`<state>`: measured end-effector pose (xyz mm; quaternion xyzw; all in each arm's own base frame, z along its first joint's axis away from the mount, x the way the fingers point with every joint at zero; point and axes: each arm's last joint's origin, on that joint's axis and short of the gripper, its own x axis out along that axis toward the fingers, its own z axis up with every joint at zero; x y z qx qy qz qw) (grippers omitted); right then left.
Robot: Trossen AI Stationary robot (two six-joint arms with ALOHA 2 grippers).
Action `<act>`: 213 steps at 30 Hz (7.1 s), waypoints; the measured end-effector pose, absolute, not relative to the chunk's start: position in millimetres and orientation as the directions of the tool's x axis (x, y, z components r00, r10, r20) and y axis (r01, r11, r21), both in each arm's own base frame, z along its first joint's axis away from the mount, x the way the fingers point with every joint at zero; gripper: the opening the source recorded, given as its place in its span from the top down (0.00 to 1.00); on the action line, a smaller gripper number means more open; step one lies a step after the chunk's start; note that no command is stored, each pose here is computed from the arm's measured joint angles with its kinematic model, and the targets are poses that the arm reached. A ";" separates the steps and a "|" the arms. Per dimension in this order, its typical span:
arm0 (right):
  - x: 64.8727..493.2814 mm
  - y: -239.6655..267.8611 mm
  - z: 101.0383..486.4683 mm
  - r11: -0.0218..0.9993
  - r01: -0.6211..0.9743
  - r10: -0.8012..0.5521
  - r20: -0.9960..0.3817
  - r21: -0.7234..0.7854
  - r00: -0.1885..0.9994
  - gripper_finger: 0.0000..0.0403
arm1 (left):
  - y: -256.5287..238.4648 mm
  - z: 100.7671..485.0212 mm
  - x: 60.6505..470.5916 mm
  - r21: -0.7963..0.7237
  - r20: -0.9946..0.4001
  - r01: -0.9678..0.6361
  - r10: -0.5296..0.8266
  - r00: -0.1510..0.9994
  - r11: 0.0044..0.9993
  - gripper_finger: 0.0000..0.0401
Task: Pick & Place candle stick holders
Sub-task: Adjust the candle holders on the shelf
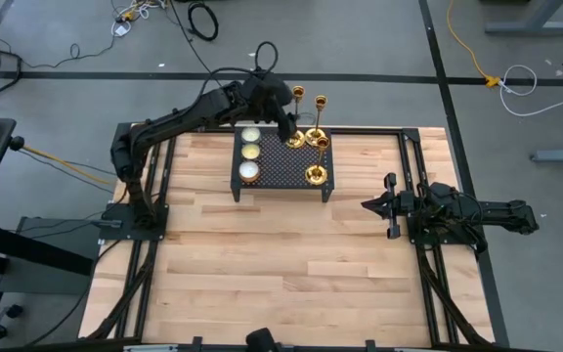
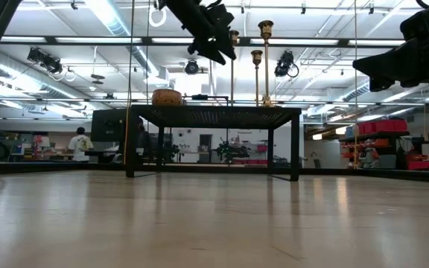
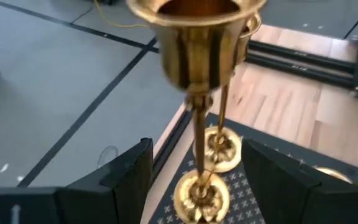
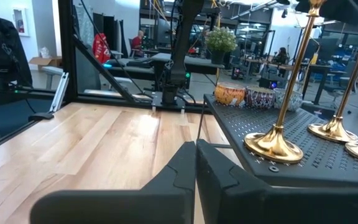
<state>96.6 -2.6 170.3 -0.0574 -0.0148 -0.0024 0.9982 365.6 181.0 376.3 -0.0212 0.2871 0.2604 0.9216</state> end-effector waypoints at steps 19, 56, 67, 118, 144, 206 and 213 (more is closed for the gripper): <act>96.6 -2.7 170.4 0.993 0.007 -0.003 0.030 -0.114 1.000 0.97 | 191.4 368.4 372.1 0.096 -0.528 -0.481 0.454 0.718 0.871 0.50; 96.6 -2.6 170.4 0.993 0.007 -0.003 0.030 -0.114 1.000 0.97 | 192.9 370.5 371.0 0.146 -0.516 -0.457 0.462 0.721 0.877 0.93; 96.6 -2.7 170.3 0.993 0.007 -0.003 0.030 -0.114 1.000 0.97 | 188.7 375.9 361.2 0.128 -0.547 -0.478 0.464 0.696 0.869 0.94; 96.6 -2.7 170.2 0.993 0.007 -0.003 0.029 -0.114 1.000 0.97 | 191.6 383.7 336.8 0.012 -0.614 -0.531 0.425 0.665 0.848 0.92; 96.6 -2.6 170.3 0.993 0.006 -0.003 0.030 -0.114 1.000 0.97 | 192.9 387.3 339.9 0.010 -0.573 -0.526 0.436 0.694 0.851 0.31; 96.6 -2.7 170.2 0.993 0.007 -0.004 0.030 -0.114 1.000 0.97 | 177.7 470.1 344.2 0.086 -0.225 -0.335 0.346 0.911 0.938 0.14; 96.6 -2.7 170.3 0.993 0.007 -0.004 0.030 -0.114 1.000 0.97 | 172.2 459.2 359.3 0.109 -0.253 -0.392 0.407 0.877 0.913 0.14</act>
